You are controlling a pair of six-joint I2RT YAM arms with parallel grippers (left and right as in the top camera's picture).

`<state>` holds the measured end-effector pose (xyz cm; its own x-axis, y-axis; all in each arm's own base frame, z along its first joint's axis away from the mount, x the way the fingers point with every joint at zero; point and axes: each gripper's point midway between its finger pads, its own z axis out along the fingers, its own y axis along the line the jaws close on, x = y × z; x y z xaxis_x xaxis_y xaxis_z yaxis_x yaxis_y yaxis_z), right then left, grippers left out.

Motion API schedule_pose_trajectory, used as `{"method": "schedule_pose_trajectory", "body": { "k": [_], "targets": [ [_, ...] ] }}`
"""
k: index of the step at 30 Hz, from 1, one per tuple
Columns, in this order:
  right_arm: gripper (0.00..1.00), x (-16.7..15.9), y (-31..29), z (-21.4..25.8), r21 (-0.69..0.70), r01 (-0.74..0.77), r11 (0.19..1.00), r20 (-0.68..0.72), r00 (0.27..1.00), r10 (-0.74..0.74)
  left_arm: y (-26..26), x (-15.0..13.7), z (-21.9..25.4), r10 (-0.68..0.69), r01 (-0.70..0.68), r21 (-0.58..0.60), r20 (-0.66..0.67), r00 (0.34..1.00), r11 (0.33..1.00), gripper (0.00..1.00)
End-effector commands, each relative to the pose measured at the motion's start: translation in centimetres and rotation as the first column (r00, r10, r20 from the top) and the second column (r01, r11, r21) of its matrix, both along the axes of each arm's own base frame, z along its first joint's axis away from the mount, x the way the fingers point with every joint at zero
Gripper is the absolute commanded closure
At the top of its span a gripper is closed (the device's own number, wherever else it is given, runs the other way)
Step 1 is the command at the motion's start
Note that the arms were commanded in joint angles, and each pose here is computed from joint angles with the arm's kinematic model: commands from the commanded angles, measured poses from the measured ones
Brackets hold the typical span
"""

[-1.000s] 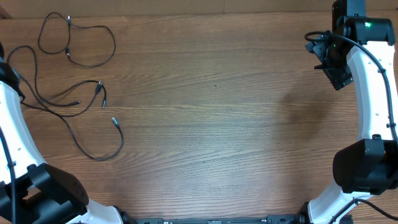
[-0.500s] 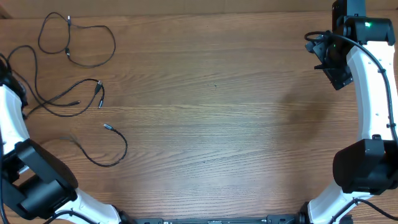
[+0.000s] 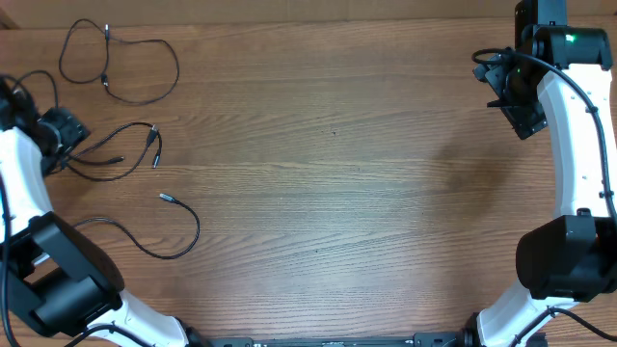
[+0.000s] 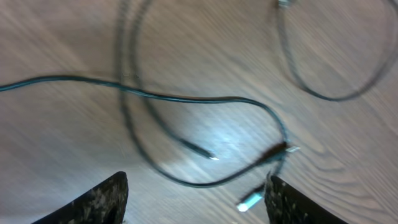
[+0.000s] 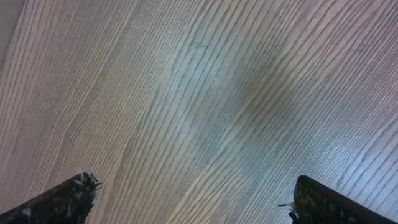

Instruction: Untangle cables

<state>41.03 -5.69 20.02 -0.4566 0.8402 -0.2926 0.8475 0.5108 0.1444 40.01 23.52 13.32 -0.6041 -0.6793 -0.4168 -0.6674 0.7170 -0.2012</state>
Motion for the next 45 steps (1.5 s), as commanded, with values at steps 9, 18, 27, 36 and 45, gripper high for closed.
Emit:
{"method": "schedule_pose_trajectory", "body": {
  "k": [9, 18, 27, 36, 45],
  "targets": [
    [0.0, 0.1, -0.2, 0.5, -0.013, -0.001, 1.0, 0.015, 1.0, 0.002, -1.2, 0.3, -7.1, 0.336, -0.351, -0.095, -0.145, 0.931, 0.932, 0.28],
    [0.0, 0.1, -0.2, 0.5, -0.013, -0.001, 1.0, 0.015, 1.0, 0.002, 0.2, 3.4, -11.7, 0.333, -0.341, -0.103, -0.09, 0.939, 0.934, 0.29],
    [0.0, 0.1, -0.2, 0.5, -0.013, -0.001, 1.0, 0.015, 1.0, 0.002, 1.0, 5.2, -12.3, 0.335, -0.335, -0.102, -0.02, 0.942, 0.937, 0.28],
    [0.0, 0.1, -0.2, 0.5, -0.013, -0.001, 1.0, 0.015, 1.0, 0.002, 1.1, 5.1, -12.5, 0.338, -0.339, -0.093, -0.02, 0.941, 0.936, 0.34],
    [0.0, 0.1, -0.2, 0.5, -0.013, -0.001, 1.0, 0.015, 1.0, 0.002, 1.1, 4.4, -13.4, 0.361, -0.363, -0.086, -0.034, 0.932, 0.928, 0.32]
  ]
}}
